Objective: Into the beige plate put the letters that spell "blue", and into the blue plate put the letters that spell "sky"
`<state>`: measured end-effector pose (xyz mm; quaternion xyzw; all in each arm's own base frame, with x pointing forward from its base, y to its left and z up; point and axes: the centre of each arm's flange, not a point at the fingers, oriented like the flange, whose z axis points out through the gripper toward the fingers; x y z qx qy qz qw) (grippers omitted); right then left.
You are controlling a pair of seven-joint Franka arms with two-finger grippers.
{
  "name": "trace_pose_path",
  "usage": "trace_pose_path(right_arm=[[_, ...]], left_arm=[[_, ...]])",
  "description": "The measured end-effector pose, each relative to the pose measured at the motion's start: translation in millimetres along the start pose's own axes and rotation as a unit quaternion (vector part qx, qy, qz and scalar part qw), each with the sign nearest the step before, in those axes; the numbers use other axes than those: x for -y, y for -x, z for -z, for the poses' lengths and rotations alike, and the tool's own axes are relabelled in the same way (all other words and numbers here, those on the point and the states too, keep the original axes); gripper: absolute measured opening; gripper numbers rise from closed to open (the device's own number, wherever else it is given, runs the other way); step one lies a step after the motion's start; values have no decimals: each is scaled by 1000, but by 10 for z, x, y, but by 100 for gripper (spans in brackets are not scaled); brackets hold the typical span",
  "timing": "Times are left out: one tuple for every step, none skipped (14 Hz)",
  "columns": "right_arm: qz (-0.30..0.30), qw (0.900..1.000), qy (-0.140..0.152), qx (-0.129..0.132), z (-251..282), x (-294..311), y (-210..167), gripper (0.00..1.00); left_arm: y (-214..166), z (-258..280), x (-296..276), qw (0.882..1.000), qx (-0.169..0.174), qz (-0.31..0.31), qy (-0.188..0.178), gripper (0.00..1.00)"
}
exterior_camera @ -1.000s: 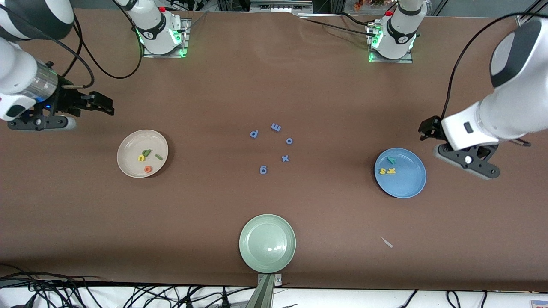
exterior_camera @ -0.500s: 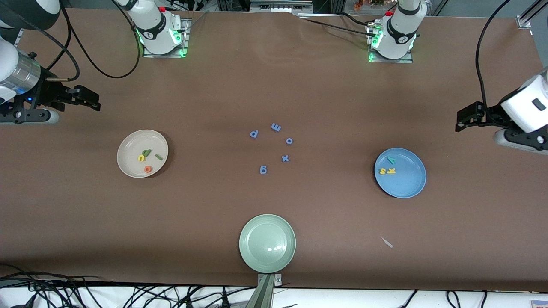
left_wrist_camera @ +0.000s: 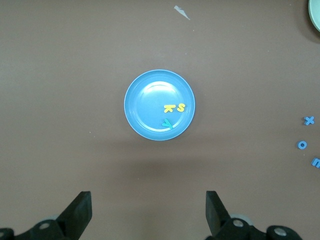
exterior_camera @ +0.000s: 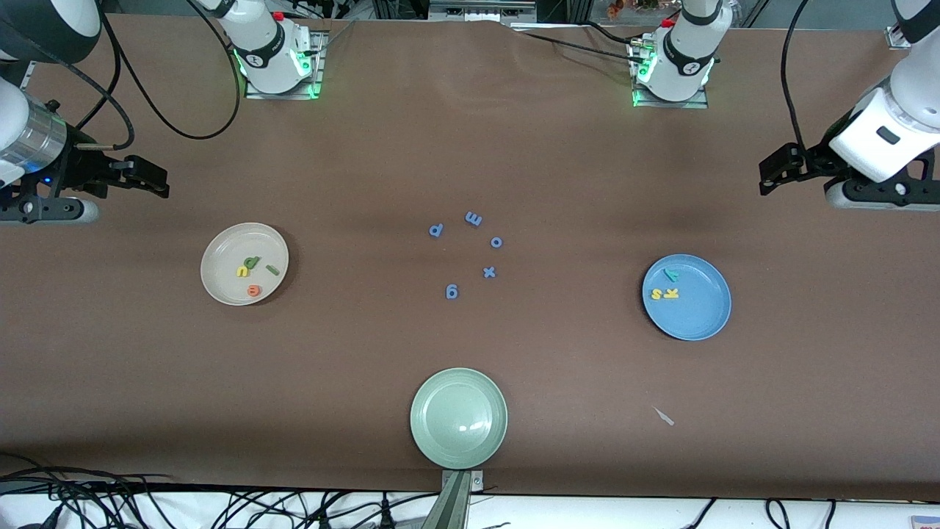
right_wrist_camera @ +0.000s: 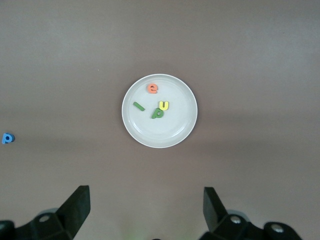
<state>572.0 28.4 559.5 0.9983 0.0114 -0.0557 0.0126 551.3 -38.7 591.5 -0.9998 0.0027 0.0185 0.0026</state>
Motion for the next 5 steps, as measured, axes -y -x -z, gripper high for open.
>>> trace_pose_path(right_arm=[[-1, 1000, 0, 1, -6, -1, -5, 100], [-1, 1000, 0, 1, -6, 0, -7, 100], [-1, 1000, 0, 0, -4, 0, -7, 100], [-1, 1000, 0, 1, -5, 0, -7, 100], [-1, 1000, 0, 1, -8, 0, -8, 100]], left_arm=[[-5, -6, 44, 1000, 0, 4, 1, 100], [-11, -13, 63, 1000, 1, 6, 1, 100], [-18, -18, 63, 1000, 0, 7, 1, 100], [-23, -21, 57, 1000, -1, 7, 1, 100], [-24, -21, 55, 1000, -1, 8, 1, 100]])
